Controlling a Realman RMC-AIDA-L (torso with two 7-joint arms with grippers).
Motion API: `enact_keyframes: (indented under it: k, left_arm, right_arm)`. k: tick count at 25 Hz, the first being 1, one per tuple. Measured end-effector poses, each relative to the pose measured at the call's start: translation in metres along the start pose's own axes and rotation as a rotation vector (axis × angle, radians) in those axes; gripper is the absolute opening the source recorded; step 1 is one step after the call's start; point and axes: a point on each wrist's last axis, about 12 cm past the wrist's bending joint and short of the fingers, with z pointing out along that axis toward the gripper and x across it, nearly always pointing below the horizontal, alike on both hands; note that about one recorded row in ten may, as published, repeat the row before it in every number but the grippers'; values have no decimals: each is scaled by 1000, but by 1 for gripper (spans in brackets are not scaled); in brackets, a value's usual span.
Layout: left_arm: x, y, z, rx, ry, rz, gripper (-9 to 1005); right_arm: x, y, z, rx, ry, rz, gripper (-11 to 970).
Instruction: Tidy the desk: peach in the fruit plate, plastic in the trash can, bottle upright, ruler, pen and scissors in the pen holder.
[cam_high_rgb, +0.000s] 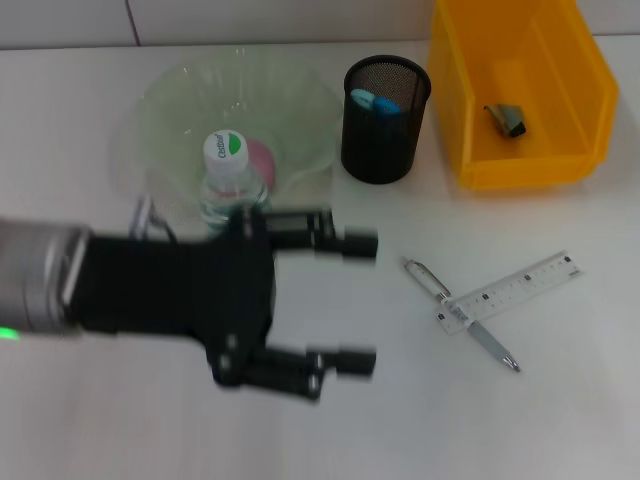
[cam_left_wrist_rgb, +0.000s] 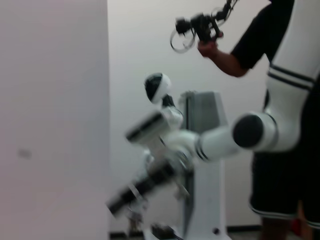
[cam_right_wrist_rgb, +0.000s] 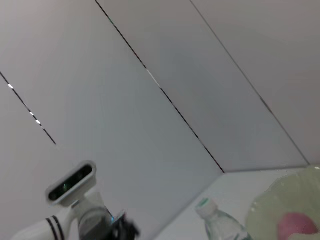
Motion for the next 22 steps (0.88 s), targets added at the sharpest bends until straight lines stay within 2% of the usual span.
enact_keyframes:
  k: [1,2,4,5,6,7,8,9,11,12,13,14,16,17,18,19,20,22]
  left_arm:
    - [11,-7,1,4,12,-22,779]
    - [11,-7,1,4,12,-22,779]
    - [36,-23,0,-20,20,-22,779]
    - [59,-35,-2,-60,7,-32,779]
    - [59,-35,-2,-60,7,-32,779]
    - [70,-39,-3,-82,5,-72,780]
    - [70,-39,-3,-82,5,-72,780]
    - [70,-39,-3,-82,5,-72,780]
    - [85,-36,-2,-140,43,-116,780]
    - [87,-35,-2,-153,55,-121,780]
    - [87,-35,-2,-153,55,-121,779]
    - [89,-34,-2,-166,66,-126,779]
    - [93,-32,-3,-196,91,-142,778]
    - [94,-31,-3,-207,97,-155,778]
    - [94,-30,-3,-211,97,-162,777]
    - [94,-30,-4,-219,95,-178,777]
    - [94,-30,-4,-222,92,-182,777]
    - [93,-29,-4,-232,84,-194,776]
  right_arm:
    - [-8,1,0,14,20,0,658]
    - [-8,1,0,14,20,0,658]
    - [-39,6,9,82,159,-17,658]
    - [-47,8,14,97,211,-28,658]
    - [-47,8,14,97,211,-28,658]
    - [-62,9,25,123,312,-41,658]
    - [-62,9,25,123,312,-41,657]
    - [-76,9,37,147,398,-32,657]
    - [-83,8,43,158,443,-30,657]
    - [-93,6,56,186,536,-59,657]
    - [-93,6,56,186,536,-59,657]
    - [-102,3,69,224,618,-121,657]
    - [-105,2,74,233,646,-157,657]
    - [-110,2,82,228,684,-236,657]
    - [-110,2,82,228,684,-236,657]
    - [-113,2,87,216,718,-310,657]
    - [-113,2,87,216,718,-310,657]
    - [-117,1,95,207,801,-408,656]
